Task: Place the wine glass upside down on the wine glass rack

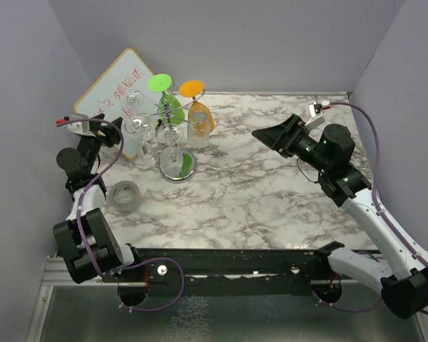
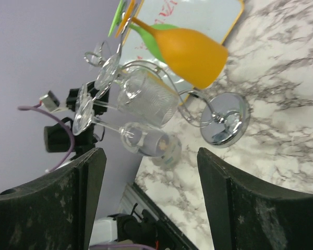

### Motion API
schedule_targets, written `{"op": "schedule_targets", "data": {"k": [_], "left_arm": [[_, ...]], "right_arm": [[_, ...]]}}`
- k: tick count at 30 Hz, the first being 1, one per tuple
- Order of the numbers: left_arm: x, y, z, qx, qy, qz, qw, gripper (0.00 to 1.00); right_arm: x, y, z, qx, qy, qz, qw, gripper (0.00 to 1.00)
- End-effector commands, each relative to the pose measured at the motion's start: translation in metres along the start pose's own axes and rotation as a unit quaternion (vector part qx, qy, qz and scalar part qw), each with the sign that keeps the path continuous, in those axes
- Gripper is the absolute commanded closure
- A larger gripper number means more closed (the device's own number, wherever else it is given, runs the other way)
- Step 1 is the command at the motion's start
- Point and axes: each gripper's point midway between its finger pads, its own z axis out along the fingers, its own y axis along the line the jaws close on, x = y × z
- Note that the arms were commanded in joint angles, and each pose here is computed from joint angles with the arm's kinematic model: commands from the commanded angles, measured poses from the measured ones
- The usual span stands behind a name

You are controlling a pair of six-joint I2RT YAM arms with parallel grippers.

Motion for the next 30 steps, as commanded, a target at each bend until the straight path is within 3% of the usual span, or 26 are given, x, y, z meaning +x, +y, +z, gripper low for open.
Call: {"op": "schedule_targets", "data": {"k": [1,7,12,15,17,21,30], "left_arm": [[-0.011,0.031,-0.011,-0.096,-0.018,-0.008,0.995,0.36],[0.003,0.058,-0.021,-0.183,0.037,-0.053,0.981,0.36],[0.006,0.097,-0.040,-0.335,0.142,-0.123,0.923,0.38],[-0.012,0.093,-0.041,-0.353,0.180,-0.145,0.906,0.36],[-0.029,0.084,-0.041,-0.351,0.193,-0.153,0.904,0.19],[-0.065,0.060,-0.046,-0.334,0.205,-0.145,0.909,0.03],[-0.120,-0.006,-0.073,-0.290,0.189,-0.115,0.931,0.01]], "right_arm": [[-0.002,-0.034,-0.009,0.082,-0.019,-0.042,0.996,0.23],[-0.017,-0.058,-0.024,0.159,-0.049,-0.090,0.982,0.20],[-0.033,-0.078,-0.042,0.239,-0.067,-0.138,0.959,0.18],[-0.038,-0.086,-0.052,0.274,-0.062,-0.157,0.947,0.03],[-0.041,-0.087,-0.058,0.285,-0.059,-0.174,0.941,0.00],[-0.051,-0.085,-0.078,0.312,-0.065,-0.206,0.925,0.00],[-0.102,-0.043,-0.151,0.338,-0.156,-0.295,0.880,0.00]]}}
